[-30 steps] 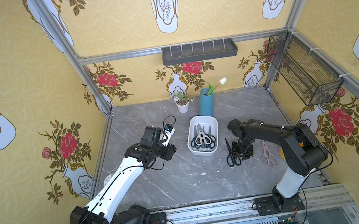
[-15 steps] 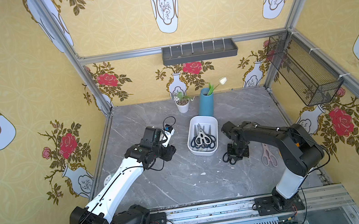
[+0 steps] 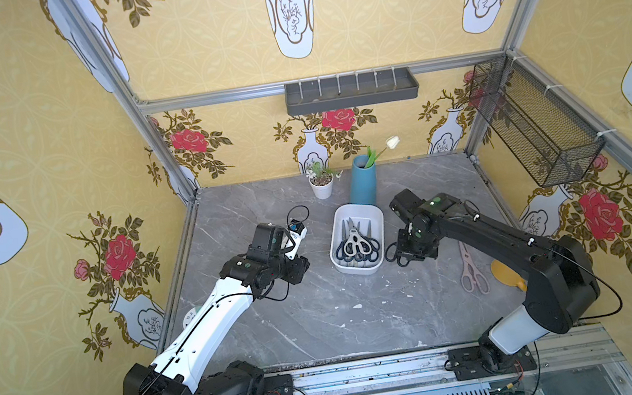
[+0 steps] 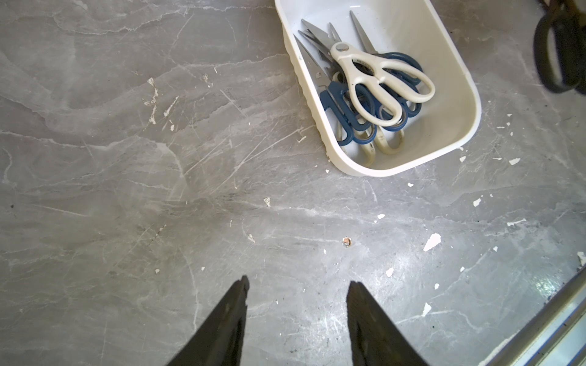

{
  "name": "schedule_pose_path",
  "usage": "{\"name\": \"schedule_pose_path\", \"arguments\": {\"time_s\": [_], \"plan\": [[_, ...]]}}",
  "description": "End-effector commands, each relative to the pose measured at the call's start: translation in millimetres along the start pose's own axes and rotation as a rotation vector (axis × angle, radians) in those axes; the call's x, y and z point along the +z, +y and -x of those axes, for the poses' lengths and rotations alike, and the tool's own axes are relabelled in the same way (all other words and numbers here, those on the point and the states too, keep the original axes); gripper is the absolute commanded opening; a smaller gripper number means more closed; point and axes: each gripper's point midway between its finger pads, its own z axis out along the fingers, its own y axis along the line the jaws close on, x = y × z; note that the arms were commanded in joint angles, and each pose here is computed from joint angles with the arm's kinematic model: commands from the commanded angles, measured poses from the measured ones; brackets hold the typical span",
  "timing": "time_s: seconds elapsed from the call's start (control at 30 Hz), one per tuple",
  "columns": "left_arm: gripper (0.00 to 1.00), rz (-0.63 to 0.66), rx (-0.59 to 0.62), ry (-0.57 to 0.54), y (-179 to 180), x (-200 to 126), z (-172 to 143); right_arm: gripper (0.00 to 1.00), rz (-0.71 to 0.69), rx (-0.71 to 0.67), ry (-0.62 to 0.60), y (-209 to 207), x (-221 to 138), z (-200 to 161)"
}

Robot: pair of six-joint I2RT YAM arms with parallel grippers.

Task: Put the scissors into the storage box
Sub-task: Pick up the scissors from the center of the board, then place the scissors in the storage box.

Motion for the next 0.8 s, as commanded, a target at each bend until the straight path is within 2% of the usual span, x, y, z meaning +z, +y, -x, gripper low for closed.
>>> {"name": "schedule_pose_path", "arguments": {"time_s": [0.0, 0.13, 0.27, 0.4, 0.53, 0.63, 0.7, 0.77], "plan": [[0.56, 0.004, -0.004, -0.025, 1.3, 0.1, 7.6, 0.0, 0.086, -0.029, -0.016, 39.3, -5.1, 20.9], [0.56, 0.007, -0.004, -0.031, 2.0, -0.2, 10.8, 0.0, 0.051, -0.1, 0.002, 76.3, 19.8, 50.8], [0.56, 0.015, 0.005, -0.04, 3.1, -2.5, 12.7, 0.0, 0.023, -0.179, 0.036, 97.5, 50.9, 58.4], [0.56, 0.022, 0.015, -0.043, 4.0, -3.7, 13.2, 0.0, -0.027, -0.216, 0.074, 91.3, 73.4, 56.6], [0.56, 0.024, 0.019, -0.05, 4.1, -4.7, 14.9, 0.0, -0.071, -0.245, 0.102, 76.1, 76.4, 50.0], [0.56, 0.024, 0.019, -0.053, 4.4, -5.2, 15.4, 0.07, -0.085, -0.233, 0.103, 63.2, 69.6, 49.6], [0.56, 0.022, 0.018, -0.049, 3.9, -4.1, 14.6, 0.18, -0.079, -0.225, 0.096, 59.6, 63.1, 49.7], [0.57, 0.02, 0.017, -0.048, 3.6, -3.9, 14.6, 0.34, -0.044, -0.229, 0.073, 65.8, 49.7, 52.7]]}}
